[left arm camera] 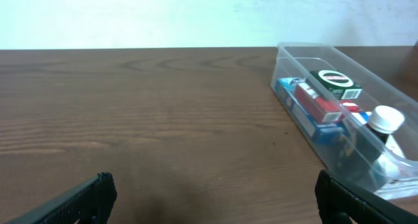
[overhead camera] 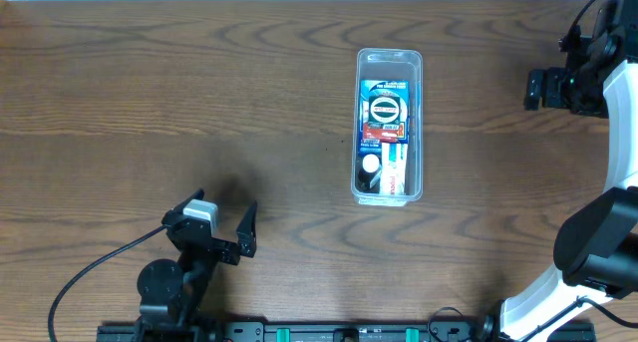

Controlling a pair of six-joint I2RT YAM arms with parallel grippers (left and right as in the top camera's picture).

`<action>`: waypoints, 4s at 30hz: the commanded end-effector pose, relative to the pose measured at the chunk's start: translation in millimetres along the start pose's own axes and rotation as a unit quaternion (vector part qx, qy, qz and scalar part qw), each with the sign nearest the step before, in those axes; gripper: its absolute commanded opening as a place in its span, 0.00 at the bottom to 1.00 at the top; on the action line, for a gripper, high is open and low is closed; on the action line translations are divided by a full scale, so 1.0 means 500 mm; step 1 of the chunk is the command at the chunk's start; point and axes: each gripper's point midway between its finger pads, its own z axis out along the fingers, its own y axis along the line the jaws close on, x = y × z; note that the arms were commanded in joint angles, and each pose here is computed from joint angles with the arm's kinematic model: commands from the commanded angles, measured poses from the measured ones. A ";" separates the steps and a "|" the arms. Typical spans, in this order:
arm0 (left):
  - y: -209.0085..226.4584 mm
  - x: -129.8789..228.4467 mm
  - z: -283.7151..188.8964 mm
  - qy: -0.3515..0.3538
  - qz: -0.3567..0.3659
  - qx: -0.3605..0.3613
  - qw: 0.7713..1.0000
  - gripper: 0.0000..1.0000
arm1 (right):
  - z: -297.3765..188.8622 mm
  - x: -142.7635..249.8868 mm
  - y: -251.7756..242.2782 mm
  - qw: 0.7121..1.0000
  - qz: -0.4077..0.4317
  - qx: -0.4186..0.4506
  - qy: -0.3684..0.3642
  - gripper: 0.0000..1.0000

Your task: Pack container

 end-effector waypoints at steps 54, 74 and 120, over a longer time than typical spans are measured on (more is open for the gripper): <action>0.070 0.021 0.027 -0.044 -0.010 -0.072 0.996 0.98 | 0.006 0.000 -0.005 1.000 -0.002 -0.001 0.002 0.99; 0.070 0.021 0.027 -0.044 -0.010 -0.073 0.996 0.98 | 0.006 0.000 -0.005 1.000 -0.002 -0.001 0.002 0.99; 0.070 0.021 0.027 -0.044 -0.010 -0.072 0.996 0.98 | -0.626 0.214 0.176 0.861 -0.118 -0.093 -0.487 0.99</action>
